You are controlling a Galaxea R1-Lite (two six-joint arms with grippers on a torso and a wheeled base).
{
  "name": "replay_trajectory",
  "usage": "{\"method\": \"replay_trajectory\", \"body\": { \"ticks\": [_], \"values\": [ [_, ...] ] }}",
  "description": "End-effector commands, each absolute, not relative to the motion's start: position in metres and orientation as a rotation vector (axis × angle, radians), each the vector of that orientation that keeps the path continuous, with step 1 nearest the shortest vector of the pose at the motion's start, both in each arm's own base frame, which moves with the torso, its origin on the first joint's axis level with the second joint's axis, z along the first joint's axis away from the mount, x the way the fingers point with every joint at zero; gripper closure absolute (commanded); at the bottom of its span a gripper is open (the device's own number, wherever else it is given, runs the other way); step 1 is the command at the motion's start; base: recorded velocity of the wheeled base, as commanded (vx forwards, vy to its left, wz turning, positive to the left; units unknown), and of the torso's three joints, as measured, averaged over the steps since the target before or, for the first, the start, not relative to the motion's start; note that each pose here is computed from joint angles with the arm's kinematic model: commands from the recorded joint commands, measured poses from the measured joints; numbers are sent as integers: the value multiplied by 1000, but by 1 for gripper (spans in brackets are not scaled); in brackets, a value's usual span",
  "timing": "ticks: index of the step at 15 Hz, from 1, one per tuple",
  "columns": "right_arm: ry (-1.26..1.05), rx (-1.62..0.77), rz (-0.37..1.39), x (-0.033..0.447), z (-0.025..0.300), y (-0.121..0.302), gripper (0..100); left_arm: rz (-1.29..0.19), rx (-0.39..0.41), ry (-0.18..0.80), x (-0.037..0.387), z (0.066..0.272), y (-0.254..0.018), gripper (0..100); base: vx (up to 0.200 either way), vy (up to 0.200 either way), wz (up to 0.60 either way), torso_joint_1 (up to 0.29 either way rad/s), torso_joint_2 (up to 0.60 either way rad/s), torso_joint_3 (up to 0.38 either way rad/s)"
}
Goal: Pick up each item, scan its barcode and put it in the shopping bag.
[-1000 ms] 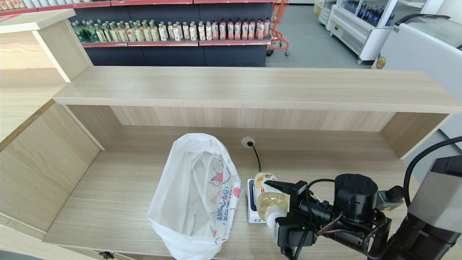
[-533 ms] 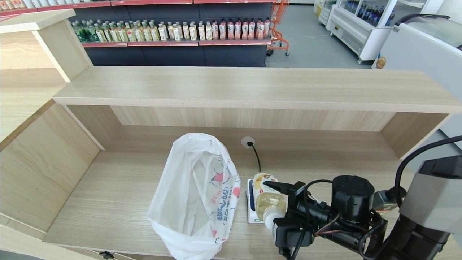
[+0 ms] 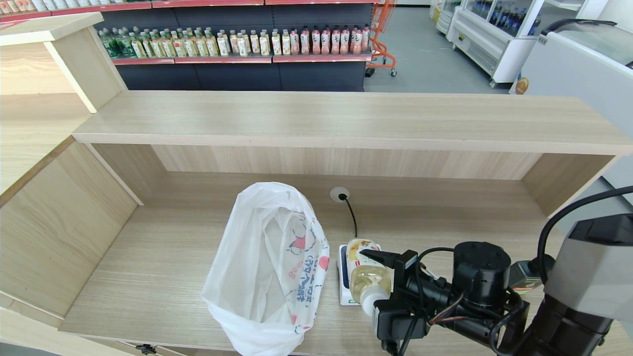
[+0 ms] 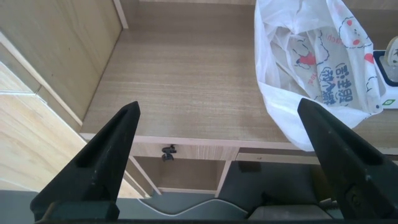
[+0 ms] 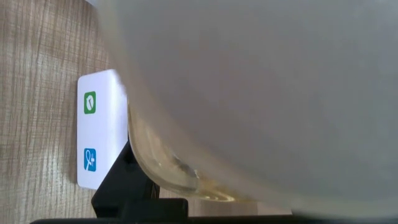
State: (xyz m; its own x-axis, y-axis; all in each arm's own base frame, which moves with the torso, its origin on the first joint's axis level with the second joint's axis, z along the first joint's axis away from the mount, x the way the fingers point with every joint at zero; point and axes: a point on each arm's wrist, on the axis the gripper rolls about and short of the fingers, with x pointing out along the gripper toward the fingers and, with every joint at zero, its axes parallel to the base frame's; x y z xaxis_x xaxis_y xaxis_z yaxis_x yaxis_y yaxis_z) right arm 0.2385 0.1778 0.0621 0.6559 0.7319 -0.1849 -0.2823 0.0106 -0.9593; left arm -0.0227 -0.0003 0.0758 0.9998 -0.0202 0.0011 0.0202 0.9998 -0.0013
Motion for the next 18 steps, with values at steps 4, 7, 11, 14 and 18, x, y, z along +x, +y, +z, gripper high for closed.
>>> {"method": "replay_trajectory", "body": {
  "ticks": [4, 7, 11, 14, 18],
  "values": [
    [-418, -1342, 837, 238, 60, 179, 100, -20, -2, -2, -23, 76, 0, 0, 0, 0, 0, 0, 0, 0],
    [-419, -1342, 838, 237, 60, 180, 100, -20, -2, -2, -23, 76, 0, 0, 0, 0, 0, 0, 0, 0],
    [-427, -1341, 834, 238, 61, 181, 100, -20, -2, -2, -23, 76, 0, 0, 0, 0, 0, 0, 0, 0],
    [-482, -1322, 797, 238, 69, 184, 100, -20, -2, -2, -23, 76, 0, 0, 0, 0, 0, 0, 0, 0],
    [-431, -946, 470, 214, 173, 205, 100, -20, -5, -1, -23, 76, 0, 0, 0, 0, 0, 0, 0, 0]
  ]
}}
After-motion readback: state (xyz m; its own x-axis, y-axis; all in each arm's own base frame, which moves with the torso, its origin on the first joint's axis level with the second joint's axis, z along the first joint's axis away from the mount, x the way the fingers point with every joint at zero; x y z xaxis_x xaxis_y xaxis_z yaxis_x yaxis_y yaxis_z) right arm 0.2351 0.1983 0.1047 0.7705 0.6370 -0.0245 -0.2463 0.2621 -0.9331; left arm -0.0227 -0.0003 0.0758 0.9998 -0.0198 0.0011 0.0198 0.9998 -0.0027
